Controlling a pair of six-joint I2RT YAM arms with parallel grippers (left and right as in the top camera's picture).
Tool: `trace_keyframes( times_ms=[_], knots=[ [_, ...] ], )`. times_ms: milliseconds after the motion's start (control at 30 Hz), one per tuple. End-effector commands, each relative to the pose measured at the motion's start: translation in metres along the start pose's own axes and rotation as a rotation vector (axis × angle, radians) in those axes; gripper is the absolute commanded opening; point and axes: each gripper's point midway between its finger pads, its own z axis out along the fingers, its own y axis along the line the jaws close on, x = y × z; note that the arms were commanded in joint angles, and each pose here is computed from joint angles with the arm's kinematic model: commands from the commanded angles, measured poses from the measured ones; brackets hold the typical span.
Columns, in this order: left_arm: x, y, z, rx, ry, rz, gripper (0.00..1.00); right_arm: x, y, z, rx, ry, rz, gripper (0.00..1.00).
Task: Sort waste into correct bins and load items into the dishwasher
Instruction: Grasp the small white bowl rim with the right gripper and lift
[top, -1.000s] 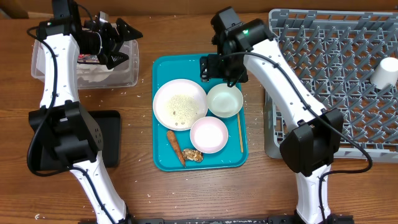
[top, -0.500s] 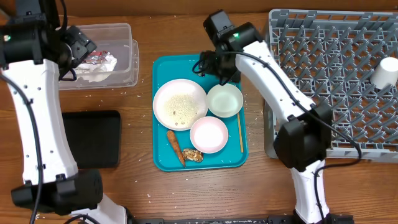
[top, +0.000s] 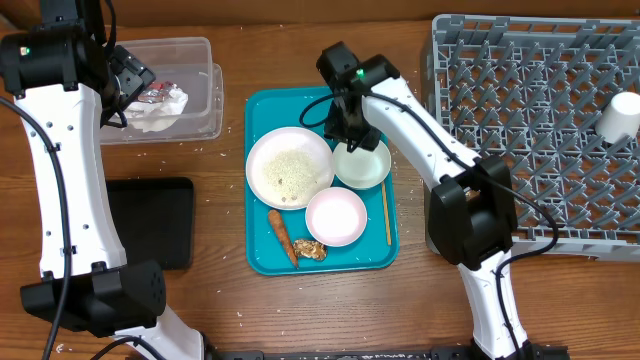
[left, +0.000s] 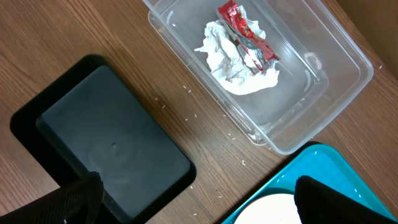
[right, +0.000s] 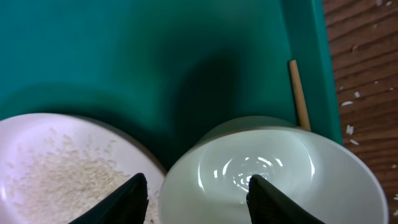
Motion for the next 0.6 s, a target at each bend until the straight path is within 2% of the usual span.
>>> trace_keyframes(
  times_ms=[0,167,333,567],
  knots=[
    [-0.003,0.004,0.0,-0.02,-0.016,-0.014,1.0,0.01,0.006,0.016,-0.044,0.042,0.024,0.53],
    [-0.003,0.004,0.0,-0.02,-0.016,-0.014,1.0,0.007,0.014,0.016,-0.076,0.032,0.02,0.54],
    [-0.003,0.004,0.0,-0.02,-0.016,-0.014,1.0,0.004,0.011,0.016,-0.053,0.009,0.02,0.41],
    [-0.003,0.004,0.0,-0.02,-0.016,-0.014,1.0,0.013,0.006,0.03,-0.03,0.021,0.012,0.39]
  ],
)
